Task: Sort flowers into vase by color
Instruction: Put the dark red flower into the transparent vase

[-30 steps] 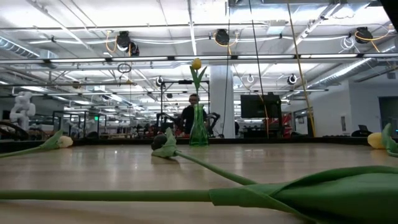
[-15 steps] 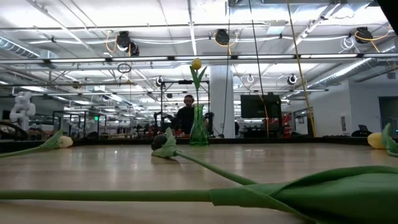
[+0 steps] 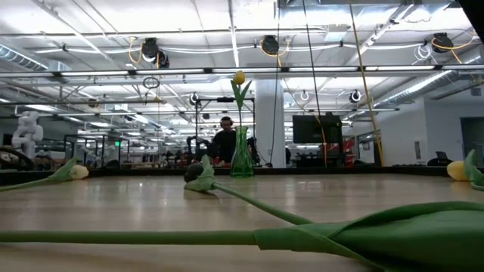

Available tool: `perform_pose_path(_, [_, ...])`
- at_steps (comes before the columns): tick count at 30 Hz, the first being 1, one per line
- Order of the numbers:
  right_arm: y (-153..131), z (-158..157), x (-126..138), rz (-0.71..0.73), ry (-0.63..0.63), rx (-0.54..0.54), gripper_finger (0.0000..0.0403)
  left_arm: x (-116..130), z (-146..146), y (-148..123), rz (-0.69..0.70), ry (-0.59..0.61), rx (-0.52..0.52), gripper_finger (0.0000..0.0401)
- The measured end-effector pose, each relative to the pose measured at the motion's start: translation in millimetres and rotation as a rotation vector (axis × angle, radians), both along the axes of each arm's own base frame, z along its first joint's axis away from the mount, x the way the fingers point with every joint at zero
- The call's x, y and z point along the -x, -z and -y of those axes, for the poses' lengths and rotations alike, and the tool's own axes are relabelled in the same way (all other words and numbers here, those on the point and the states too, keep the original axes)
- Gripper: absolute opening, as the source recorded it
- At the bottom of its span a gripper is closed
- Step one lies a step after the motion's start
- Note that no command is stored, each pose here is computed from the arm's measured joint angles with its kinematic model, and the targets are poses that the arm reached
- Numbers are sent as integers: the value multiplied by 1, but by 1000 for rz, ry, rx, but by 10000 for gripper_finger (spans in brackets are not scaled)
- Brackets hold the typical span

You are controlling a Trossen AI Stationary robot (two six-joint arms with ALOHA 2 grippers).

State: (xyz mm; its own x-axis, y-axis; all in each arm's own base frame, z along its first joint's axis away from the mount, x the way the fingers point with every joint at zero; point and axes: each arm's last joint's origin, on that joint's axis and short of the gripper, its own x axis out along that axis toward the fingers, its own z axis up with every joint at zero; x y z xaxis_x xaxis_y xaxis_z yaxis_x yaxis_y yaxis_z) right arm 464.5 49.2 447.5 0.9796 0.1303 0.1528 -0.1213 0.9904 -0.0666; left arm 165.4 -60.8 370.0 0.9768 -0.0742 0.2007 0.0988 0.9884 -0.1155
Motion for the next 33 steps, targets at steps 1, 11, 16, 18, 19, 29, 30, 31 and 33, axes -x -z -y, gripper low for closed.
perform_pose_path(1, [1,0,0,-8,20,-3,8,0,0,-1,5,-1,3,14])
perform_pose_path(11, [4,3,2,-84,83,-147,73,10,-4,-6,43,-3,18,14])
perform_pose_path(16, [2,5,13,-185,104,-123,122,25,-10,-14,88,-4,34,13])
perform_pose_path(18, [1,5,19,-233,106,-117,139,33,-14,-16,90,-7,36,13])
perform_pose_path(19, [-1,6,26,-272,108,-113,147,36,-16,-15,83,-17,37,13])
perform_pose_path(29, [13,1,81,-775,189,-282,171,62,-25,-19,-12,-12,108,13])
perform_pose_path(30, [16,-2,84,-809,220,-282,171,63,-24,-19,-47,-8,107,12])
perform_pose_path(31, [19,-5,87,-839,259,-276,171,64,-23,-19,-81,-2,104,12])
perform_pose_path(33, [24,-13,95,-897,346,-243,171,62,-19,-24,-106,5,97,12])
